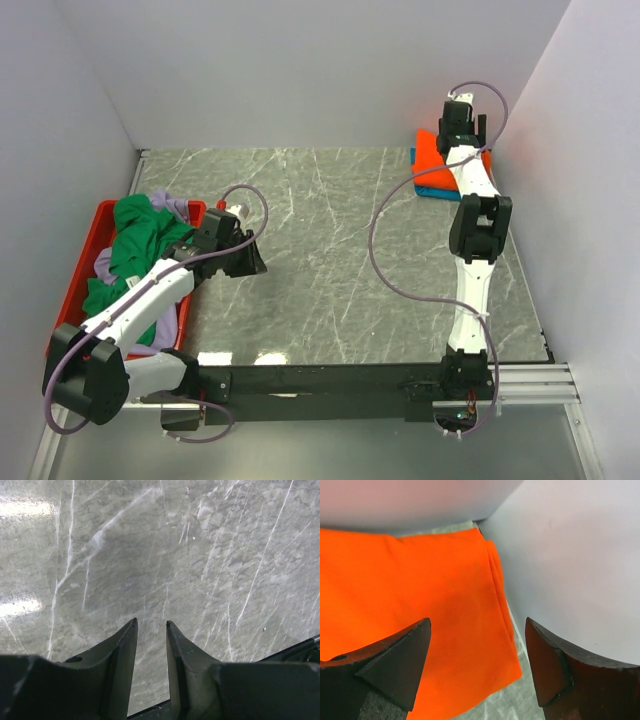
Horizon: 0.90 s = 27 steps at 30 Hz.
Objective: Fold and stack the t-shirts
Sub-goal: Neatly place the folded tshirt to the corner
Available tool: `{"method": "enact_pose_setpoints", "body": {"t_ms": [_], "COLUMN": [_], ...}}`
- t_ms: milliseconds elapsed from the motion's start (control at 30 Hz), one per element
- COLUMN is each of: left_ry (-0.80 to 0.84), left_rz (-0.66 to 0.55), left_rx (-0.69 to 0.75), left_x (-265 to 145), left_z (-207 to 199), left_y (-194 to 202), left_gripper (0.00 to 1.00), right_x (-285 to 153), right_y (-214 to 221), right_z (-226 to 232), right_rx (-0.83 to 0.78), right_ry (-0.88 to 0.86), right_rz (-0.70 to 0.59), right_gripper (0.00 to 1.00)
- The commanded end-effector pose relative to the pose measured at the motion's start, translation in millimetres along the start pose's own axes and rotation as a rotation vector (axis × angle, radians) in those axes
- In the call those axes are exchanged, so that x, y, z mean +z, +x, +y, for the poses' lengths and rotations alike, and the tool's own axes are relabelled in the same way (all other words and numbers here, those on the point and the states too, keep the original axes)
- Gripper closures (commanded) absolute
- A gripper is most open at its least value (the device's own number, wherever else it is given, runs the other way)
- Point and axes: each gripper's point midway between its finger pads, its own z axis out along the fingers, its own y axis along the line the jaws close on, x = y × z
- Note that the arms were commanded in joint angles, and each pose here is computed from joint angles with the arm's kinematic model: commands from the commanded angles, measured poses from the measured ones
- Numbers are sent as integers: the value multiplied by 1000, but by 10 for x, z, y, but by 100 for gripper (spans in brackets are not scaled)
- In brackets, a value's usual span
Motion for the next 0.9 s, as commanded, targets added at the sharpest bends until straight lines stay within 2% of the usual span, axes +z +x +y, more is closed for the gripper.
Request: {"method": "enact_pose_setpoints", "body": {"t_ms": [0,67,100,300,333,400,433,467,500,533,600,633,700,733,767,800,867], "left_ry": [33,35,36,33,31,27,27,27,22,18,11,8,-2,-6,-11,-11,-18], "left_rz": [-50,-60,-66,-118,-123,-145,-156,-170,-179,-188,-207,-211,-221,-223,-227,-232,-237], "left_rx": [32,34,35,38,37,35,34,34,31,31,26,25,22,20,18,18,14], "left_x": [-78,-102,-118,-228,-243,-290,-312,-338,-354,-373,-403,-412,-424,-428,-429,-438,-440], "left_z": [-94,-100,-104,-118,-113,-104,-104,-105,-90,-81,-67,-55,-31,-23,-7,-5,17], "left_y": [-118,-131,-144,-240,-246,-285,-307,-331,-343,-363,-398,-411,-435,-442,-453,-468,-482], "left_gripper": [64,63,63,60,60,60,59,59,59,59,59,59,59,59,59,59,59], "right_x": [-512,-636,-792,-1419,-1524,-1853,-1978,-2208,-2330,-2412,-2818,-2871,-3235,-3285,-3468,-3485,-3711], "right_y": [-714,-754,-814,-771,-630,-676,-481,-542,-493,-268,-243,-4,63,318,322,585,668], "right_z": [-166,-215,-22,242,404,424,617,579,617,749,808,893,920,995,937,972,895], "right_rx": [130,146,139,221,193,275,251,278,291,299,357,341,384,357,388,372,419], "right_ry": [-2,-10,-46,-139,-171,-223,-264,-309,-332,-375,-472,-504,-588,-610,-640,-648,-713], "right_rz": [-142,-138,-150,-124,-98,-113,-83,-107,-106,-65,-83,-51,-64,-32,-51,-11,-20], "right_gripper": [18,18,18,18,18,18,18,17,17,17,17,17,17,17,17,17,17]}}
